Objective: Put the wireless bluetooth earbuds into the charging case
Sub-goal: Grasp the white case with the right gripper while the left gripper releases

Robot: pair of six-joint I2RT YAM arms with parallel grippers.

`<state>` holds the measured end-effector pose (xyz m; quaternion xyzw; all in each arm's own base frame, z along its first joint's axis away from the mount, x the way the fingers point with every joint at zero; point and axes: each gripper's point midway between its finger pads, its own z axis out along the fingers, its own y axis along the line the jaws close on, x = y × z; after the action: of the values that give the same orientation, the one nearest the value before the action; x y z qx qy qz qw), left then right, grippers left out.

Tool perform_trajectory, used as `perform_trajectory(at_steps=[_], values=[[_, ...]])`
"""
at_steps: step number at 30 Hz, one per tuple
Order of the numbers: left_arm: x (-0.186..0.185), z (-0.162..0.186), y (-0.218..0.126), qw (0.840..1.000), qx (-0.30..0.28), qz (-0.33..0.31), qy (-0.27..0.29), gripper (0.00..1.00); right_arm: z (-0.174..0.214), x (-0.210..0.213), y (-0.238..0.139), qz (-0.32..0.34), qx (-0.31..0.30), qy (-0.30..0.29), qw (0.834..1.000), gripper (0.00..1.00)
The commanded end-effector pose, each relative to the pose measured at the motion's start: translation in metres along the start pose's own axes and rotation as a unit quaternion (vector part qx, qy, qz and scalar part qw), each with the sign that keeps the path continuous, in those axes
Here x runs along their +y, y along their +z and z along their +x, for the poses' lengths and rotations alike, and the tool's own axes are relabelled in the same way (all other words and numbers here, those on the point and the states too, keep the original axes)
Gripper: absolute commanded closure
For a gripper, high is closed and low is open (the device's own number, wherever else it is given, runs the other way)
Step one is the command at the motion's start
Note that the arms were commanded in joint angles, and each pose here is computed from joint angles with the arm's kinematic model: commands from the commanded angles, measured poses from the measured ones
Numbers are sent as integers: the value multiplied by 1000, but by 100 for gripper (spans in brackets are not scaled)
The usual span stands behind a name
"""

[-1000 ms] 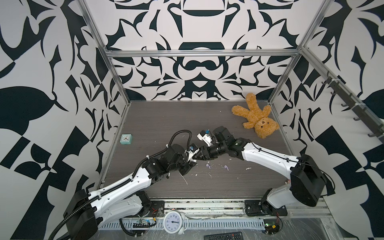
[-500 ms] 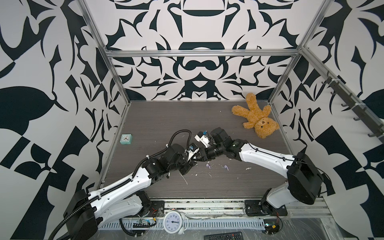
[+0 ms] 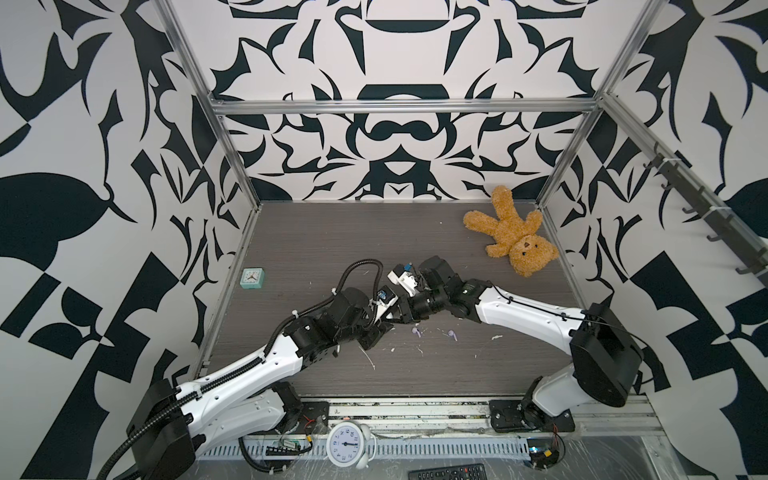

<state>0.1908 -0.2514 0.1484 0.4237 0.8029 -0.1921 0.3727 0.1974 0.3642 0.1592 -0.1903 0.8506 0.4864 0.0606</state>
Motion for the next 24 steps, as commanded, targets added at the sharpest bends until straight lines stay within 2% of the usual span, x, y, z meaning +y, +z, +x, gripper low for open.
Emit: perform_trajectory(at_steps=[1,2,4,5,12,19,21,24], values=[[-3,-22,-9,999,-32,6,3,90,-3,16,-1,-20,-7,-20,1000,94],[-3,-23,-9,999,-33,8,4,81,-3,16,-1,-20,-7,-22,1000,100],[-5,-25,-10,999,-36,14,5,56,-4,17,-4,-15,-10,-26,999,100],[-7,-26,-11,999,-38,17,5,48,-4,17,-5,-15,-12,-29,999,100],[-20,-34,-23,997,-50,56,-3,2,-7,28,-21,-5,-32,-65,997,100],[-27,-54,-72,995,-63,75,-30,1,-10,38,-61,24,-65,-122,990,100],[-32,-56,-87,993,-62,95,-43,1,-7,42,-72,26,-70,-138,988,100],[-45,-62,-108,981,-80,162,-74,1,2,56,-82,3,-62,-167,984,100]])
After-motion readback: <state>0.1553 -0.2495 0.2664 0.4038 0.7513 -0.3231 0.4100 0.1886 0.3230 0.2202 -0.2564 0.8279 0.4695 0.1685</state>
